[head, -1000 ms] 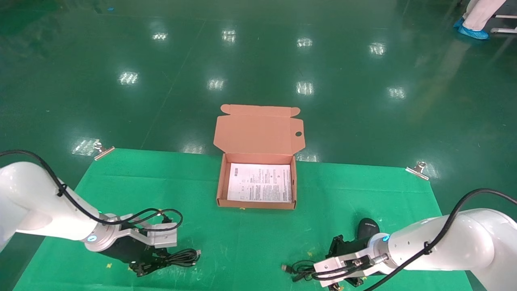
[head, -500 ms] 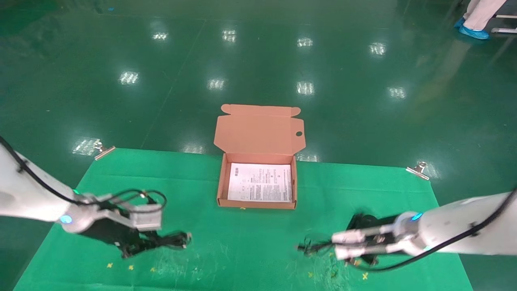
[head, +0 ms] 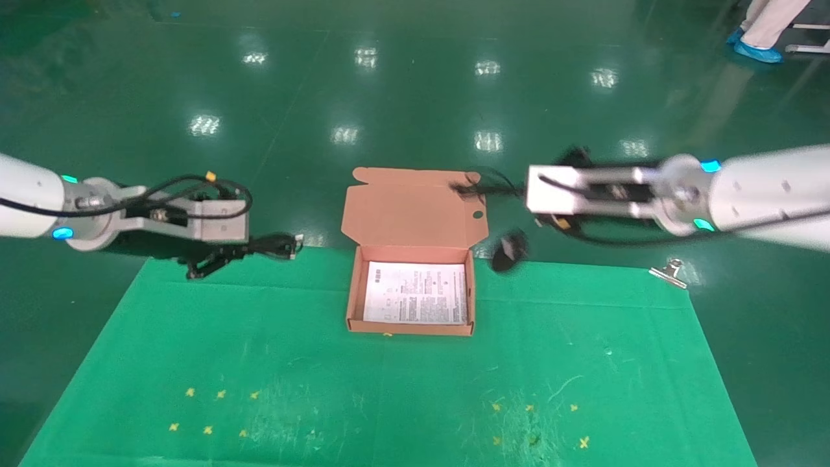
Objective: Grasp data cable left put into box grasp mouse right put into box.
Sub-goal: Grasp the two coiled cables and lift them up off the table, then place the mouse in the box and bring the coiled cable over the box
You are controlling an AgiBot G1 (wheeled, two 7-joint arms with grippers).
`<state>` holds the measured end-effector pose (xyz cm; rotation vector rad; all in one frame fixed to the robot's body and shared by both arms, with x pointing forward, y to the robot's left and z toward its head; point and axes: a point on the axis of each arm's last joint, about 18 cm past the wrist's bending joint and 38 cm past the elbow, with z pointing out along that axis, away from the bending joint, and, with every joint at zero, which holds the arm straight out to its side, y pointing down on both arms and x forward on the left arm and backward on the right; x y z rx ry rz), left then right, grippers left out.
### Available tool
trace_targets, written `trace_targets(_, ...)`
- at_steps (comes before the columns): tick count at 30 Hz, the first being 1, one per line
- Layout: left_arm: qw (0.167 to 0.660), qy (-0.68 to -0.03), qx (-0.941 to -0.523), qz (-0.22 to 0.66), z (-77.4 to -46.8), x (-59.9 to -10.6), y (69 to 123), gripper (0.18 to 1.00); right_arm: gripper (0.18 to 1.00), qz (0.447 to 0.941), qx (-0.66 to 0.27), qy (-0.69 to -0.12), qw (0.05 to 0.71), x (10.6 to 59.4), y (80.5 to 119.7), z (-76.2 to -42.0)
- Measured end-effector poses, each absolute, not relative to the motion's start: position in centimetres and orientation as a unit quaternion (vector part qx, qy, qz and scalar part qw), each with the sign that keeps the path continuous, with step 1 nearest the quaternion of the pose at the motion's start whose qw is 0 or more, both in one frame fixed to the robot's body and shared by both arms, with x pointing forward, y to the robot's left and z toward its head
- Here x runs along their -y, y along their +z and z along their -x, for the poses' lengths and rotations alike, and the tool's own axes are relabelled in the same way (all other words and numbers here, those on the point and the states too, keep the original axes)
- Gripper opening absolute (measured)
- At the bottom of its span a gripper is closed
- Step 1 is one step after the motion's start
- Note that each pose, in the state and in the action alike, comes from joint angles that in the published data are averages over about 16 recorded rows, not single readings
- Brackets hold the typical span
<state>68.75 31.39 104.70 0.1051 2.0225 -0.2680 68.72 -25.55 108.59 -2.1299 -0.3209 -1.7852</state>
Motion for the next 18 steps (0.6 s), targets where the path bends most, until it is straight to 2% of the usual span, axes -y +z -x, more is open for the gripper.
trace_targets(8, 0.568, -0.104, -0.814, -0.057, -68.9, -29.1, 107.6, 0.265, 0.210, 0.711, 0.143, -0.658, 0.204, 20.8, 113.3, -69.4)
trace_targets(18, 0.609, -0.107, -0.783, -0.063, -69.4, -27.1, 110.9, 0.264, 0.210, 0.680, 0.164, -0.675, 0.234, 15.9, 117.0, -69.9)
